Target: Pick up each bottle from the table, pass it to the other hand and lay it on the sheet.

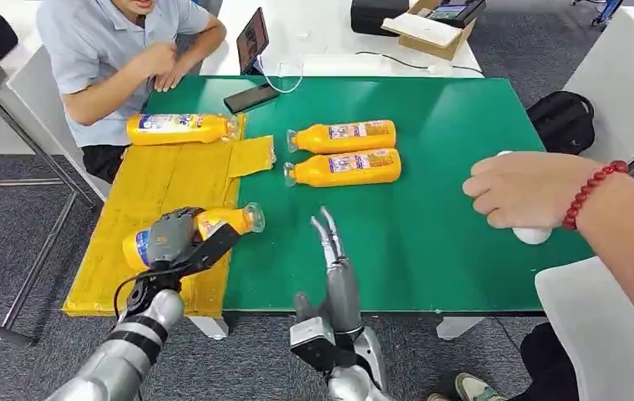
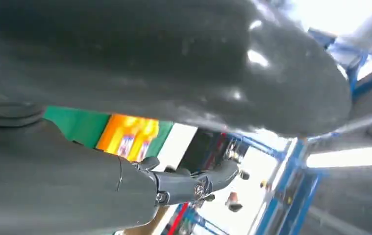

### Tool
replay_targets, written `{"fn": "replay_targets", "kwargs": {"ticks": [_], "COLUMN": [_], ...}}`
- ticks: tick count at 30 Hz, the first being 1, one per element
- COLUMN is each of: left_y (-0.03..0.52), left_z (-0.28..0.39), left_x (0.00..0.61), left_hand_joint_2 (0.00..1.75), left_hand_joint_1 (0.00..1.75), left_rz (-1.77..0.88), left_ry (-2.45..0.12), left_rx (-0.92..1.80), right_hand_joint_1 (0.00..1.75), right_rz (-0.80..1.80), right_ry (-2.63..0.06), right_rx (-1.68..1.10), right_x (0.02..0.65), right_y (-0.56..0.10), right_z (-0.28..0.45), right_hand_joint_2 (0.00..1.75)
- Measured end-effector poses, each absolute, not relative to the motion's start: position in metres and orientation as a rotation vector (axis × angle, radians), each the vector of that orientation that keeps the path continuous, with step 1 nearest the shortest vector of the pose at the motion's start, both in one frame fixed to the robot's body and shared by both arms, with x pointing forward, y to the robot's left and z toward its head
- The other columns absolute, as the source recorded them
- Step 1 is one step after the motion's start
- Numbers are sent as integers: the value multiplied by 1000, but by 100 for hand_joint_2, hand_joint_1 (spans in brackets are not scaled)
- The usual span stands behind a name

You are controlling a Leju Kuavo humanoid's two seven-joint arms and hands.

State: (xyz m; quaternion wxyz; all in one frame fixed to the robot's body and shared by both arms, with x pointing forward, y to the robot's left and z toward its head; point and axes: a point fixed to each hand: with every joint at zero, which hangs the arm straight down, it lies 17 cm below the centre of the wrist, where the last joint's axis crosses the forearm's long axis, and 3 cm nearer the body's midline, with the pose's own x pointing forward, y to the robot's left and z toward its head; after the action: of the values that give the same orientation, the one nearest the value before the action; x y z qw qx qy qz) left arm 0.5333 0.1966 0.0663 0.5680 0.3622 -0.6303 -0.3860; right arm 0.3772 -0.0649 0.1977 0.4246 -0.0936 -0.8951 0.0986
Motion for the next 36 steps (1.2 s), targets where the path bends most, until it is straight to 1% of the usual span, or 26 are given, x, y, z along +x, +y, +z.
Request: {"fn": "replay_targets", "kwargs": {"ticks": [1,2,3,4,5,6,11,14,19,23,28,30,32,33,36], "left_y": [195,194,194,193,192,190,175,157,123,121,138,155,168,174,191], "left_z": [61,55,51,48,44,41,35,35,58,89,129,150,162,168,184], "left_x": [536,537,538,539,539,539,535,525,500,481,465,458,451,446,426], "left_hand_joint_2": [175,175,175,175,175,175,175,175,175,175,175,175,175,175,175], "left_hand_joint_1": [175,152,73,73,40,2,0,0,0,0,0,0,0,0,0], "left_rz": [-954,-992,-1021,-1054,-1087,-1112,-1140,-1061,-755,-411,-88,93,206,240,290], "left_ry": [-1448,-1419,-1397,-1376,-1360,-1351,-1396,-1476,-1649,-1769,-1871,-1907,-1918,-1930,-1990], "left_rx": [855,856,861,866,869,863,741,552,186,-15,-164,-213,-261,-271,-231], "right_hand_joint_1": [0,0,0,0,0,0,0,0,0,0,0,0,0,0,0], "right_rz": [258,265,273,282,288,290,307,318,324,333,348,420,505,548,750], "right_ry": [-2236,-2233,-2231,-2226,-2221,-2216,-2198,-2193,-2179,-2171,-2181,-2222,-2256,-2266,-2234], "right_rx": [-219,-208,-197,-186,-179,-176,-168,-165,-162,-163,-202,-274,-344,-386,-592], "right_x": [376,375,375,374,373,373,373,373,373,371,370,367,366,367,381], "right_y": [-61,-57,-54,-51,-49,-47,-44,-43,-42,-39,-40,-41,-43,-45,-66], "right_z": [196,194,193,191,189,187,179,175,168,163,162,165,166,166,154], "right_hand_joint_2": [0,0,0,0,0,0,0,0,0,0,0,0,0,175,175]}}
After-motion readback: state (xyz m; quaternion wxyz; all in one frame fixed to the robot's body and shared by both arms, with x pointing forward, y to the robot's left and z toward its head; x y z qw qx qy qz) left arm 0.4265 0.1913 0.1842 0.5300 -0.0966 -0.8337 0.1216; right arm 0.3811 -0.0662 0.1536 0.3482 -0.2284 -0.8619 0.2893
